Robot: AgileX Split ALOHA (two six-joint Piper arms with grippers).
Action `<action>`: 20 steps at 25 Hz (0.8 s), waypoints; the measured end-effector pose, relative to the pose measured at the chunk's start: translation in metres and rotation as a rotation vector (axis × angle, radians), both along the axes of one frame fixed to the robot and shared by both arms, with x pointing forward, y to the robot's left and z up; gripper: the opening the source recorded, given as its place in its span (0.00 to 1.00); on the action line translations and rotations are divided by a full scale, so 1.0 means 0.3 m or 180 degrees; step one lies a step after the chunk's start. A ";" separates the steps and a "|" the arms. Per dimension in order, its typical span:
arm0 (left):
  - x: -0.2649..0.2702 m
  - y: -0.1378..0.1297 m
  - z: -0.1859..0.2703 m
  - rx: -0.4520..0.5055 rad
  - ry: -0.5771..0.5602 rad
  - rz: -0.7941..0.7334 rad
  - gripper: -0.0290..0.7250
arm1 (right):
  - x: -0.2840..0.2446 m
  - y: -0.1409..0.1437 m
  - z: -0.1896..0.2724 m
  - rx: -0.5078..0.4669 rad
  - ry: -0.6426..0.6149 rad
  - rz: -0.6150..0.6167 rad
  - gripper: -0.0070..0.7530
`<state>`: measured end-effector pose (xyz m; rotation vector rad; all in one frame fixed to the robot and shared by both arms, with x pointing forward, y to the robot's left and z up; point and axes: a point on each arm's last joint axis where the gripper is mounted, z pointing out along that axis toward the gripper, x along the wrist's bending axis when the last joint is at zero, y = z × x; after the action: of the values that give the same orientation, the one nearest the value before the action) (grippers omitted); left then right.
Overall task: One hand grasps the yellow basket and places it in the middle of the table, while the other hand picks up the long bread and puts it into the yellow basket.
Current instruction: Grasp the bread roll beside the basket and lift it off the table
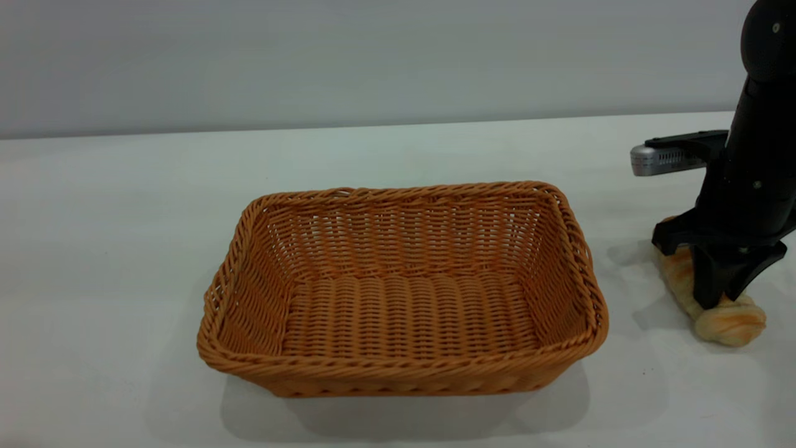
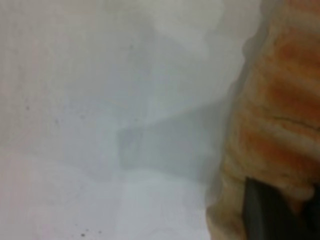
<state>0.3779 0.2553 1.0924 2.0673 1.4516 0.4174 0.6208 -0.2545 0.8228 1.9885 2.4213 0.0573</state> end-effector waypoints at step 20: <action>0.001 0.002 0.000 0.0027 -0.0009 0.0003 0.81 | 0.067 0.009 0.329 -0.0021 -0.0378 0.0021 0.05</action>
<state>0.3781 0.2560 1.0924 2.0718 1.4517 0.4274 0.6408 -0.2517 0.9215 1.9156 2.3522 0.1622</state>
